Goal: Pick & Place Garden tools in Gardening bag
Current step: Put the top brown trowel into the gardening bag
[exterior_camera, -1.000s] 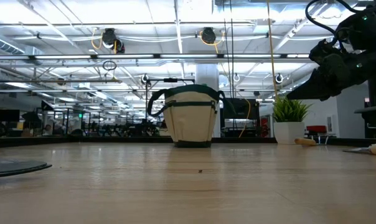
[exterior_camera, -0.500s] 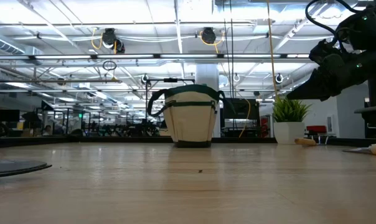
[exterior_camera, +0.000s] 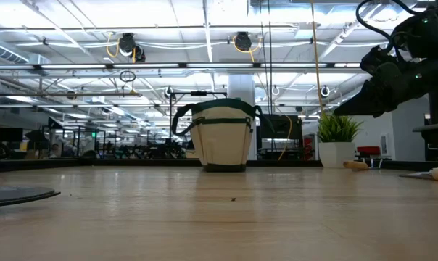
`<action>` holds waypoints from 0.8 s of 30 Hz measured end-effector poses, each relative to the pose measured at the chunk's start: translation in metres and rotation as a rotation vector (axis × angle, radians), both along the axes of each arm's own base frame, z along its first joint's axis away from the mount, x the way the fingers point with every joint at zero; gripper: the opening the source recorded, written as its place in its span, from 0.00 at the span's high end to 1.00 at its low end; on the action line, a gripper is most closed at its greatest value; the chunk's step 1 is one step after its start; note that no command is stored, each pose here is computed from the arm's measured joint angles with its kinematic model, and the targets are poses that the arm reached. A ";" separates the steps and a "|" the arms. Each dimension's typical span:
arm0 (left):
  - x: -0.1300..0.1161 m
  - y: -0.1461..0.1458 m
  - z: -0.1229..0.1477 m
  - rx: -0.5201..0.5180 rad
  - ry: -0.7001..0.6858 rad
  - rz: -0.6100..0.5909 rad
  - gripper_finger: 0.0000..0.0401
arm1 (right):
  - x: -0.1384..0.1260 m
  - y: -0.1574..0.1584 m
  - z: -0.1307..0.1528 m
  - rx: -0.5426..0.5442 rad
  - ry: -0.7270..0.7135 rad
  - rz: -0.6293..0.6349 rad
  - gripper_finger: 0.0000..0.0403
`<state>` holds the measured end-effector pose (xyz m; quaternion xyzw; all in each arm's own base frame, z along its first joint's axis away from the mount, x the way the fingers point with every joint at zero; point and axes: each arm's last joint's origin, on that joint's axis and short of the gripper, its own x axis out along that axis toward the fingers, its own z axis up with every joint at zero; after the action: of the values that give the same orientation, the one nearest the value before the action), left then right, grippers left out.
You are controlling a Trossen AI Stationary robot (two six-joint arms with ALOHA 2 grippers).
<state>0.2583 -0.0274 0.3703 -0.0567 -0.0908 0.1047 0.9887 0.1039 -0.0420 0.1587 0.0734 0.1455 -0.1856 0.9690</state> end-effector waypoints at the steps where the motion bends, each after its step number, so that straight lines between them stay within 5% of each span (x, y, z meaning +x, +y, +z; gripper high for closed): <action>1: 0.000 0.001 -0.002 -0.033 0.008 0.009 0.82 | 0.000 0.000 0.000 0.000 0.000 0.000 1.00; 10: 0.002 0.013 -0.019 -0.275 0.125 0.056 0.82 | 0.003 -0.001 0.012 0.073 -0.165 -0.030 1.00; 24: -0.001 0.017 -0.018 -0.297 0.279 0.127 0.82 | 0.004 -0.002 0.048 0.187 -0.607 -0.020 0.97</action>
<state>0.2575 -0.0100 0.3520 -0.1810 0.0602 0.1861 0.9638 0.1081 -0.0436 0.2071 0.2159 -0.1348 -0.1506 0.9553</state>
